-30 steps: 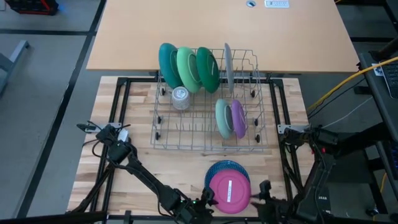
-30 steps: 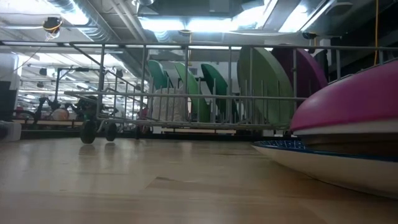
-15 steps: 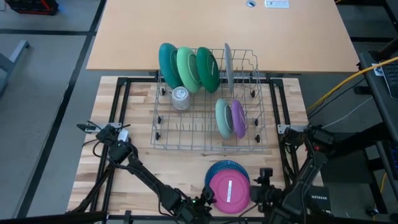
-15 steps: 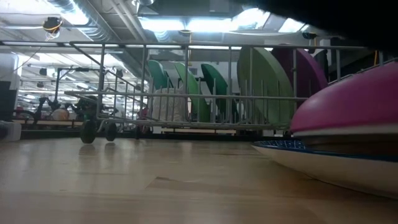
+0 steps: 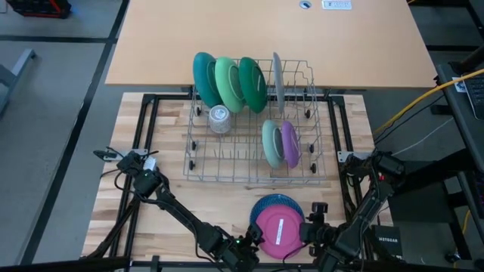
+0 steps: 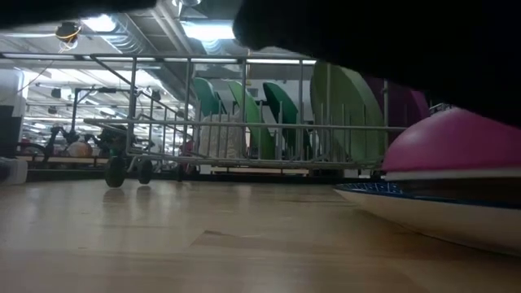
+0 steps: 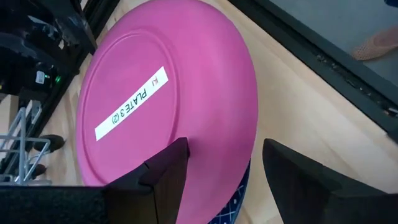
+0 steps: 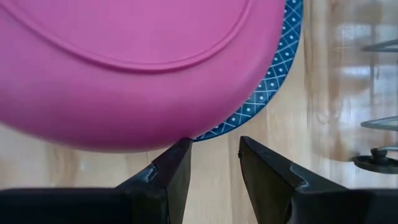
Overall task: Sort dishes
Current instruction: Put the pink plate in the dish rack
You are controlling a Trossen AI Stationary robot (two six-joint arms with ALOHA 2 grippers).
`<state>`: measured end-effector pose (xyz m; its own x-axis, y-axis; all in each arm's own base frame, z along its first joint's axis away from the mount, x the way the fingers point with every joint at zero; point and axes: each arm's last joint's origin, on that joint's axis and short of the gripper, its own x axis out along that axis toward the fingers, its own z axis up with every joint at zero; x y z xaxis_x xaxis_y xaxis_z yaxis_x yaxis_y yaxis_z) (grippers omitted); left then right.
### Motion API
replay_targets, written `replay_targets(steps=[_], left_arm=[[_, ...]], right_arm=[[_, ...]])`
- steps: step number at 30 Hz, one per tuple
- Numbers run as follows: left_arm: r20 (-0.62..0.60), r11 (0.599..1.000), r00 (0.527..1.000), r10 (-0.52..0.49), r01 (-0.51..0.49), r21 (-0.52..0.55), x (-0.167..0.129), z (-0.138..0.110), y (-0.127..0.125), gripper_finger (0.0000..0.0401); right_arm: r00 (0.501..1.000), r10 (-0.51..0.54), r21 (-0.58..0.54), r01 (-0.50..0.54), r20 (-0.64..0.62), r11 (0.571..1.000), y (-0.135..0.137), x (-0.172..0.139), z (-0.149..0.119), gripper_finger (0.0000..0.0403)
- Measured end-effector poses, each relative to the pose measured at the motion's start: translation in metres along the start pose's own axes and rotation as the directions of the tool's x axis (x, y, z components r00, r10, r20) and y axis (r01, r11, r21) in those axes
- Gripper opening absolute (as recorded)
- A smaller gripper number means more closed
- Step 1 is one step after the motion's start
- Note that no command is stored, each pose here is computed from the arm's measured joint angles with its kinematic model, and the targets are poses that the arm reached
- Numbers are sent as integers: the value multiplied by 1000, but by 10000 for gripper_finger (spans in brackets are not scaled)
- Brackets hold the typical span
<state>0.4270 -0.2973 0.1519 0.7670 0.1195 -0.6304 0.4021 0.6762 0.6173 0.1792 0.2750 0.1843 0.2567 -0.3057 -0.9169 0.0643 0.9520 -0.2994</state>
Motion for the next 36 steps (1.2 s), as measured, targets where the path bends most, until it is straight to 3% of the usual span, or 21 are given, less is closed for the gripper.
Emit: replay_targets(steps=[9,16,36], left_arm=[[-36,994,996,80,-77,81,-1,-1,1,198],[-46,992,994,99,-95,84,-1,-2,0,198],[-61,962,965,256,-248,111,-13,4,-12,198]], right_arm=[[998,59,6,-59,-5,998,5,0,2,144],[994,113,-29,-113,3,993,10,0,3,144],[990,139,-54,-137,36,989,13,0,6,144]])
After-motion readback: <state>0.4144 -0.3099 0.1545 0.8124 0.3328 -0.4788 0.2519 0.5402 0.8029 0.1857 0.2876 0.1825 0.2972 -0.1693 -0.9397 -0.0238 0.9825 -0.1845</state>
